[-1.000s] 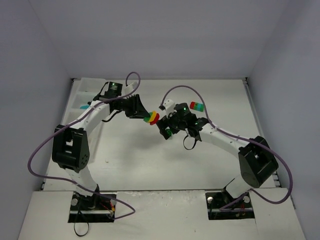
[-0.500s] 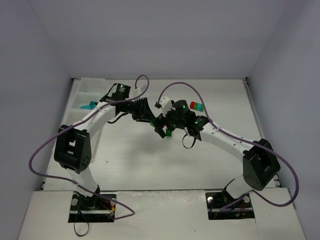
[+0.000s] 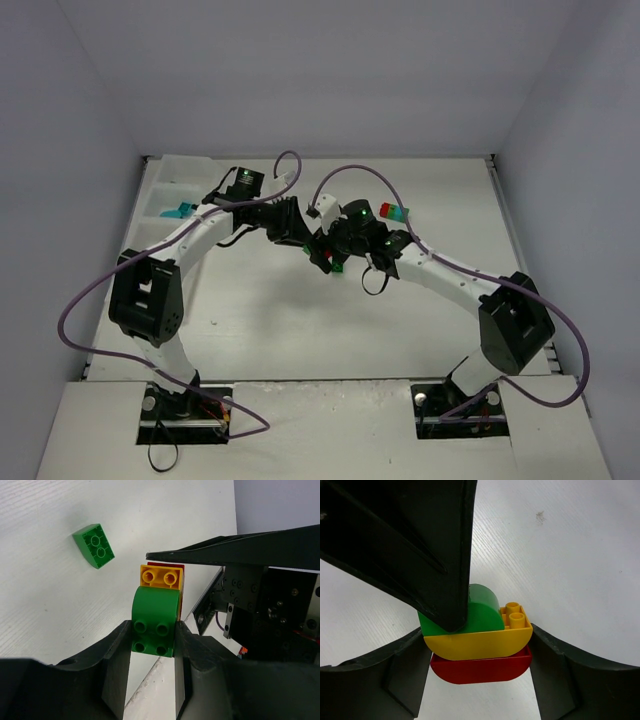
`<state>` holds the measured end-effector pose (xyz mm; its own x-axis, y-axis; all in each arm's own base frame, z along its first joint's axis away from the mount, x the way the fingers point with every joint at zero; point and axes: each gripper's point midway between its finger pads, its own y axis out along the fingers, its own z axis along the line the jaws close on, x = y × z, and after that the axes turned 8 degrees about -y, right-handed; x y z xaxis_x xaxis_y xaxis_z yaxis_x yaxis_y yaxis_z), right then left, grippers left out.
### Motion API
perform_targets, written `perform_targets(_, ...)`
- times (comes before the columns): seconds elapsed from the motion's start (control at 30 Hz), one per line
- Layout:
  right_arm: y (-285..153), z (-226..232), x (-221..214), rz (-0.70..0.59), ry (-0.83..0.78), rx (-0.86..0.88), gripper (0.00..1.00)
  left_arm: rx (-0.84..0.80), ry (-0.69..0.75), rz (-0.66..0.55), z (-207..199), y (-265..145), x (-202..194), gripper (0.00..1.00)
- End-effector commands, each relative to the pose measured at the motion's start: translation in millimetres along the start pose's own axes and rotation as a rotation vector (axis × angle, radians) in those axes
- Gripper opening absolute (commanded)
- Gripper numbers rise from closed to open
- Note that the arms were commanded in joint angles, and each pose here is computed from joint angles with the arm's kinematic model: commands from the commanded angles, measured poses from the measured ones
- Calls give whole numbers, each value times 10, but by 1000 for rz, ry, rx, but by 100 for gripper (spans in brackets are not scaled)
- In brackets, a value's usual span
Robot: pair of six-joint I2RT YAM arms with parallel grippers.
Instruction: Sort the legos into containers by color
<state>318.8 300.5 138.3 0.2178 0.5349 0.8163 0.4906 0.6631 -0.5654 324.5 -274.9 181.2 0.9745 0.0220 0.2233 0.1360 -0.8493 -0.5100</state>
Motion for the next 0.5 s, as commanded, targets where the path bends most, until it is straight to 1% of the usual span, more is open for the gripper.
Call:
perform_targets(0.0, 0, -7, 313, -87, -32, 11, 67, -89, 107, -40, -465, -206, 72, 0)
perform_targets(0.03, 4, -5, 315, -87, -32, 13, 58, -84, 103, -40, -451, -209, 71, 0)
perform_targets(0.1, 9, -4, 303, -85, -34, 13, 44, -85, 104, -34, -445, -201, 56, 0)
perform_targets(0.13, 6, -9, 303, -85, -35, 10, 30, -76, 106, -35, -433, -205, 54, 0)
perform_targets(0.2, 5, -10, 254, -75, -33, 2, 15, -73, 110, -37, -435, -213, 55, 0)
perform_targets(0.23, 0, -27, 218, -66, -34, -8, 5, -71, 107, -35, -426, -217, 50, 0)
perform_targets(0.27, -6, -24, 192, -62, -35, -11, 1, -66, 112, -39, -417, -221, 61, 0)
perform_targets(0.3, -2, -8, 107, -45, -34, -9, 0, -63, 115, -44, -419, -235, 78, 0)
perform_targets(0.33, -4, -6, 60, -34, -38, -14, 0, -57, 112, -41, -403, -248, 72, 0)
perform_targets(0.47, -56, 35, -142, -2, -28, -18, 0, -39, 97, -98, -291, -476, 251, 0)
